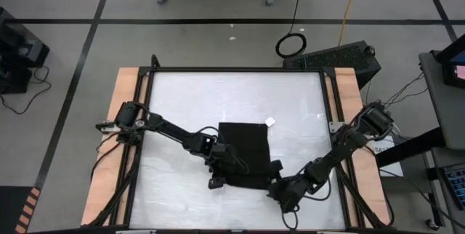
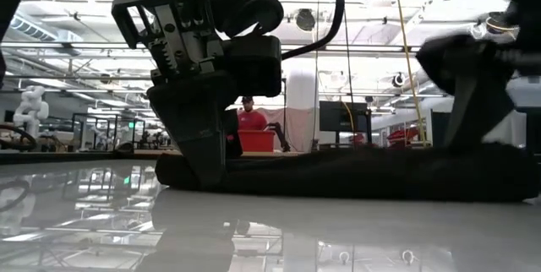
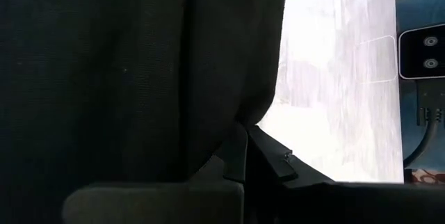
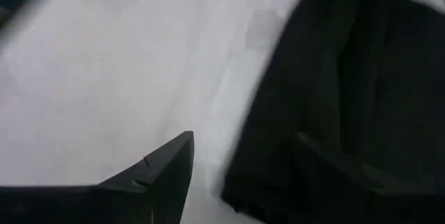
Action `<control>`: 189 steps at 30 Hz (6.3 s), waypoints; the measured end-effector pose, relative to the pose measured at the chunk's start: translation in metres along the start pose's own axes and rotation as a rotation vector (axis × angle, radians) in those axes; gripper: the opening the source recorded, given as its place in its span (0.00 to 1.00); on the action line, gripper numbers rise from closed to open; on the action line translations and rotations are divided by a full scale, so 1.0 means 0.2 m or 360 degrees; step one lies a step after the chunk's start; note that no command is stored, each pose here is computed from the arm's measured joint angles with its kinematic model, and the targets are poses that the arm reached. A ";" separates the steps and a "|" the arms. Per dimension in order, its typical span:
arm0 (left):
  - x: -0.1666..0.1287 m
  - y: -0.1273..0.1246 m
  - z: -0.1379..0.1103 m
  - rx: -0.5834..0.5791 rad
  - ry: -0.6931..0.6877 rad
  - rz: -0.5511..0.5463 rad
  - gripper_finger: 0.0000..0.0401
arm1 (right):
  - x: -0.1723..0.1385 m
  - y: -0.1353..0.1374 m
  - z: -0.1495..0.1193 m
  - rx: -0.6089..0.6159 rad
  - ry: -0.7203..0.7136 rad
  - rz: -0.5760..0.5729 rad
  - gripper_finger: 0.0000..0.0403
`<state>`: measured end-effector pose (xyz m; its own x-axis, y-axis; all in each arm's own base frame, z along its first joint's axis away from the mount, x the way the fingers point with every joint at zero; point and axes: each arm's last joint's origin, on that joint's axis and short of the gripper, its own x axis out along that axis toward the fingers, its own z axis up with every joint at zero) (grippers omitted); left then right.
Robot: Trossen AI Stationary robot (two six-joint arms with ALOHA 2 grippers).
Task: Roll towel
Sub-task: Roll the black towel
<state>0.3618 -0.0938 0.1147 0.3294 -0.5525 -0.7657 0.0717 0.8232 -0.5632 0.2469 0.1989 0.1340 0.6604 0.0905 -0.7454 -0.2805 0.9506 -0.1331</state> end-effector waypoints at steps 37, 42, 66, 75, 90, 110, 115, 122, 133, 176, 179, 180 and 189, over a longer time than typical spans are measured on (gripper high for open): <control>0.00 -0.09 0.03 -0.0215 0.0154 -0.0620 0.01 | -0.04 -0.06 0.08 0.1510 0.0180 0.0447 0.03; -0.01 -0.09 0.03 -0.0258 0.0156 -0.0622 0.02 | -0.01 -0.08 0.05 0.1746 0.0282 0.0507 0.03; -0.08 -0.26 0.07 0.0147 -0.0102 -0.0574 0.42 | 0.00 -0.11 0.05 0.1959 0.0378 0.0614 0.03; -0.11 -0.52 -0.05 0.0756 -0.0324 -0.0030 0.42 | 0.01 -0.14 0.06 0.1984 0.0357 0.0608 0.03; 0.11 -0.57 -0.21 0.0996 -0.0262 0.0512 0.75 | 0.01 -0.14 0.06 0.1972 0.0342 0.0604 0.03; 0.18 -0.46 -0.20 0.0763 -0.0155 0.0507 0.04 | 0.01 -0.13 0.07 0.1912 0.0328 0.0631 0.04; 0.16 -0.40 -0.16 0.0545 -0.0062 0.0221 0.03 | 0.00 -0.11 0.07 0.1898 0.0345 0.0655 0.04; 0.09 -0.25 -0.09 0.0012 0.0068 -0.0037 0.02 | 0.00 -0.09 0.06 0.2003 0.0368 0.0620 0.04; 0.03 -0.14 -0.03 -0.0303 0.0128 -0.0237 0.02 | 0.00 -0.10 0.04 0.2003 0.0421 0.0554 0.13; -0.02 -0.08 0.00 -0.0340 0.0176 -0.0409 0.02 | -0.01 0.15 -0.02 0.0163 -0.0019 -0.0054 0.69; -0.02 -0.08 0.00 -0.0323 0.0174 -0.0411 0.02 | 0.02 0.14 -0.04 0.0142 0.0011 -0.0097 0.65; -0.02 -0.08 0.00 -0.0321 0.0175 -0.0414 0.02 | 0.03 0.14 -0.05 0.0141 0.0022 -0.0102 0.64; -0.02 -0.08 0.00 -0.0267 0.0177 -0.0434 0.02 | 0.10 0.09 -0.06 0.0313 0.0058 -0.0152 0.34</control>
<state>0.3594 -0.1047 0.1270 0.2139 -0.7679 -0.6038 -0.0162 0.6152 -0.7882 0.2473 0.2149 0.1087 0.6508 -0.0101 -0.7592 -0.0744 0.9943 -0.0770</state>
